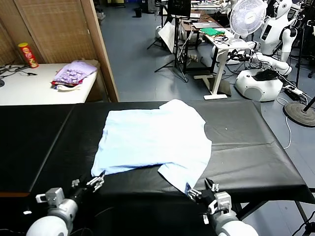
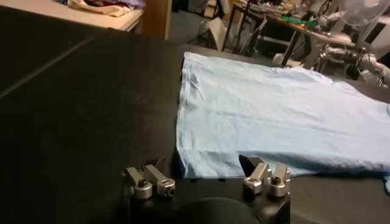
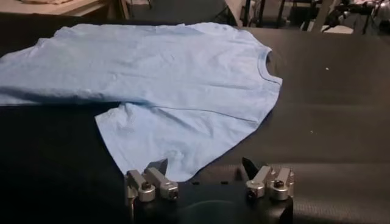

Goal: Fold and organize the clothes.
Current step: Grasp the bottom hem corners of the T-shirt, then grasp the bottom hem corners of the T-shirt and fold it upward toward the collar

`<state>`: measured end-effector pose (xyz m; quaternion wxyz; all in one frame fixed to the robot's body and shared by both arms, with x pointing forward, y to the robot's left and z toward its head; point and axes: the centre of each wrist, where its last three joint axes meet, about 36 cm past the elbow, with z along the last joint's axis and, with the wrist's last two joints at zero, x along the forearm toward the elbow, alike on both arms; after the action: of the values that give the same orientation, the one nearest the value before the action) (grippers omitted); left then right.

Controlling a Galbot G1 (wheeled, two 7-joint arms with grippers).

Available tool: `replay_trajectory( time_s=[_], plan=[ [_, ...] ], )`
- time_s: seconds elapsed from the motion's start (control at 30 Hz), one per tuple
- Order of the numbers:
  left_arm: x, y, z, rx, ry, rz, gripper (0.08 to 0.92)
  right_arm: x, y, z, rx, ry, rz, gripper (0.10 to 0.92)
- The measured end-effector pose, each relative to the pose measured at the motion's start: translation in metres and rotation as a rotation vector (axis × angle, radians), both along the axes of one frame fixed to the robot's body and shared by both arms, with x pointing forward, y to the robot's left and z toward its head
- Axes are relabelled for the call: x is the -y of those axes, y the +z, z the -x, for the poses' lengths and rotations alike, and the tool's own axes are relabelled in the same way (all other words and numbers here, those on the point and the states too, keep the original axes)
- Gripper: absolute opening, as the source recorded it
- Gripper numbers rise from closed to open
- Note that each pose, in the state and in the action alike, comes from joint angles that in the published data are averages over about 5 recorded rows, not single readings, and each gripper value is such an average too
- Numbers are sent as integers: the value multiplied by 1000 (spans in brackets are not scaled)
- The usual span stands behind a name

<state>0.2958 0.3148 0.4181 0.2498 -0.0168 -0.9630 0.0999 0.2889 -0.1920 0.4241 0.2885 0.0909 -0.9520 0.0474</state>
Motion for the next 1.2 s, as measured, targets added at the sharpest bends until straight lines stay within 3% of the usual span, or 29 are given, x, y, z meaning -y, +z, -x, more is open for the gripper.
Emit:
replay_trajectory(
  time_s=[0.1,0.2,0.43,0.53,0.67,0.9,1.07,1.2],
  plan=[
    [0,-2,0,-3,2,1,797,-3,-2,0,-5,0,0,725],
    [-1,-5,0,-10,7,1,748,-6,-5,1,-14,1,-1,582],
    [-1,-10,0,-23,10,-5,374,-9,-8,5,-41,-14,7,199],
    [-1,-10,-1,-24,8,-5,217,-7,-7,7,-49,-22,14,125],
    [0,-11,1,-24,5,-7,130,-3,-1,13,-61,-44,29,122],
    [3,-4,11,-10,8,-26,128,14,25,34,-61,-66,31,122],
    [-1,12,32,-15,10,-42,128,20,37,39,0,-53,8,122],
    [-2,28,47,13,9,-46,128,24,35,26,66,-38,-28,122]
  ],
)
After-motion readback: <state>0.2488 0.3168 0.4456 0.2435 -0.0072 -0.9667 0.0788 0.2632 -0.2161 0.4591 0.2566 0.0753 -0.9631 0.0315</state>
